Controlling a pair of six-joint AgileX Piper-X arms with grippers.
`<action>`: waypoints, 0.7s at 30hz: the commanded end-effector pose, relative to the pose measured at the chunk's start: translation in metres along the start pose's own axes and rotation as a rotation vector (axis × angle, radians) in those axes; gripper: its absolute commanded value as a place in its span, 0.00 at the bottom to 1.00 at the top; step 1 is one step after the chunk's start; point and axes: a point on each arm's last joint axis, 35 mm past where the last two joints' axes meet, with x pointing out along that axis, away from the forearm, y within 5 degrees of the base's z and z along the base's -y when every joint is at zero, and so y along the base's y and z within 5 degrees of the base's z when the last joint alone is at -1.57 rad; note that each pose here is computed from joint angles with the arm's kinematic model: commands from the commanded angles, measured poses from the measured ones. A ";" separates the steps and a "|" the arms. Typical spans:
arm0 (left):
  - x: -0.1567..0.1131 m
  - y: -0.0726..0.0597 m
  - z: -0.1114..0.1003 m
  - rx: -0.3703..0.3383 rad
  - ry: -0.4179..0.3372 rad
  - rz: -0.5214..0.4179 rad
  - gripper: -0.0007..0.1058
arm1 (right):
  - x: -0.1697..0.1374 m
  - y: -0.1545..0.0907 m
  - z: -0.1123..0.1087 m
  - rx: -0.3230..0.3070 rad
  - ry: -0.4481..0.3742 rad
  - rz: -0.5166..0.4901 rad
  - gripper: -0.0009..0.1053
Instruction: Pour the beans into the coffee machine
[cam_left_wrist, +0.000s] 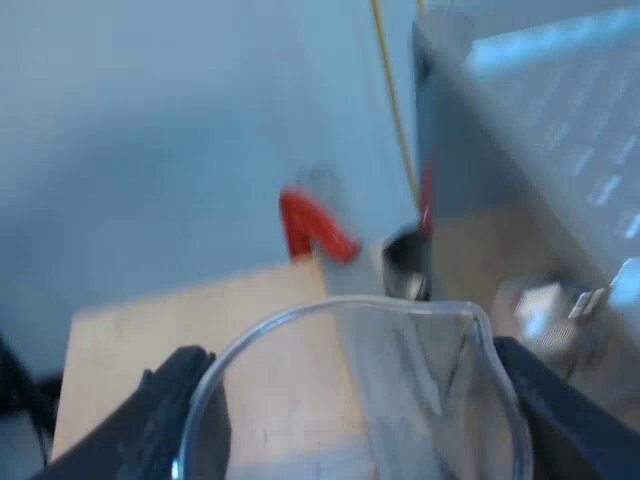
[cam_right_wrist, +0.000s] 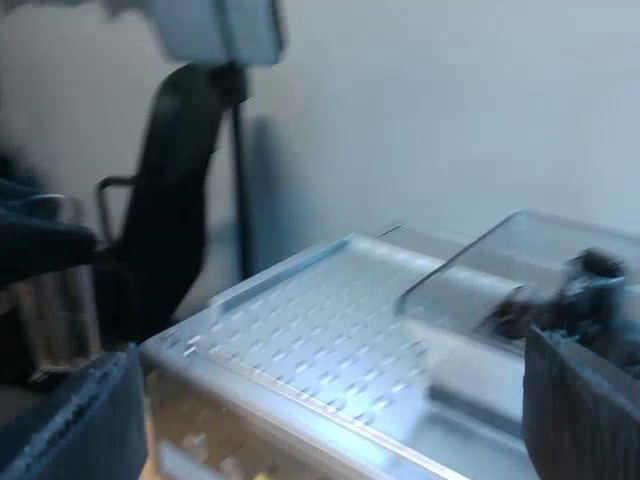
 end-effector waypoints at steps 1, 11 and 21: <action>-0.010 -0.008 0.017 0.024 -0.059 -0.001 0.01 | -0.010 -0.010 0.011 0.009 -0.030 -0.066 0.74; -0.013 -0.046 0.066 0.233 -0.165 -0.116 0.01 | -0.022 -0.019 0.015 -0.009 -0.026 -0.171 0.74; 0.026 -0.077 0.095 0.262 -0.162 -0.221 0.01 | -0.020 -0.019 0.014 -0.034 -0.011 -0.194 0.74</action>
